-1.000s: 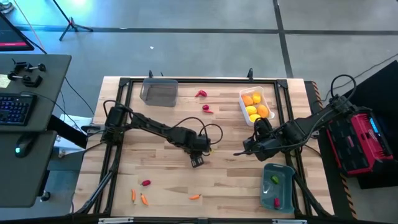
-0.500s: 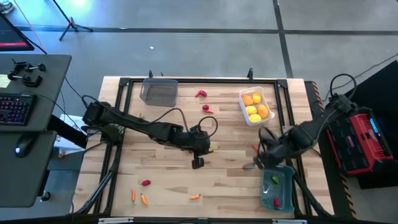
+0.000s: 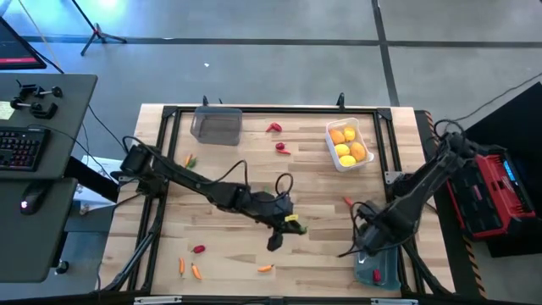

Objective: Sort produce into baskets
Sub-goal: Put the green chili pepper into the blue bin

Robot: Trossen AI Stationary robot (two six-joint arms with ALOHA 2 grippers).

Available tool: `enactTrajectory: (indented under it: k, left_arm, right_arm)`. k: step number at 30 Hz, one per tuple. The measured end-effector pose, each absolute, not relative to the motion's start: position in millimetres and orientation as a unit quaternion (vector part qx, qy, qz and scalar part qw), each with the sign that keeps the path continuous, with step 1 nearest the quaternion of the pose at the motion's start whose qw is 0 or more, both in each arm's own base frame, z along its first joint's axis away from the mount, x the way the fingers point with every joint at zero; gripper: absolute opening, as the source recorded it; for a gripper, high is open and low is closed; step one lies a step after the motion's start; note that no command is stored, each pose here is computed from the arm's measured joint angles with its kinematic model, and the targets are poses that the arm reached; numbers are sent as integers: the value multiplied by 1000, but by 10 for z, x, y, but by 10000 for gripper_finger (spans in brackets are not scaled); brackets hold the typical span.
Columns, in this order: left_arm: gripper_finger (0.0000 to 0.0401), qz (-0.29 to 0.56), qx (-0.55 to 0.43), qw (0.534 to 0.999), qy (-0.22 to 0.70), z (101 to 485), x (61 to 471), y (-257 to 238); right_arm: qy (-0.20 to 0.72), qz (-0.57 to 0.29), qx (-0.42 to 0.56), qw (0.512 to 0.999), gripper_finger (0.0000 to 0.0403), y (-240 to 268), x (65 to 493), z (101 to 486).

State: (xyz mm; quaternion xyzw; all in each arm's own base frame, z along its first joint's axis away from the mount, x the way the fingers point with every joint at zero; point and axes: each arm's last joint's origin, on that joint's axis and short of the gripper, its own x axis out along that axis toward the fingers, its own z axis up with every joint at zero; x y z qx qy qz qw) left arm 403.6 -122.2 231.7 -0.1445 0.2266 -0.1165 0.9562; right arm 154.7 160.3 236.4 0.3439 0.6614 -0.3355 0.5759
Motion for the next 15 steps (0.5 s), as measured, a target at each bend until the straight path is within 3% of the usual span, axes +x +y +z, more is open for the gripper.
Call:
enactTrajectory:
  k: [6, 15]
  left_arm:
    - [9, -125, -161, 955, 215, 2332, 4032, -1301]
    - [8, -122, -202, 949, 211, 2350, 4039, -1303]
  right_arm:
    - [644, -330, 308, 618, 7, 1582, 1618, 2124]
    - [610, -321, 275, 671, 18, 1556, 1676, 2098]
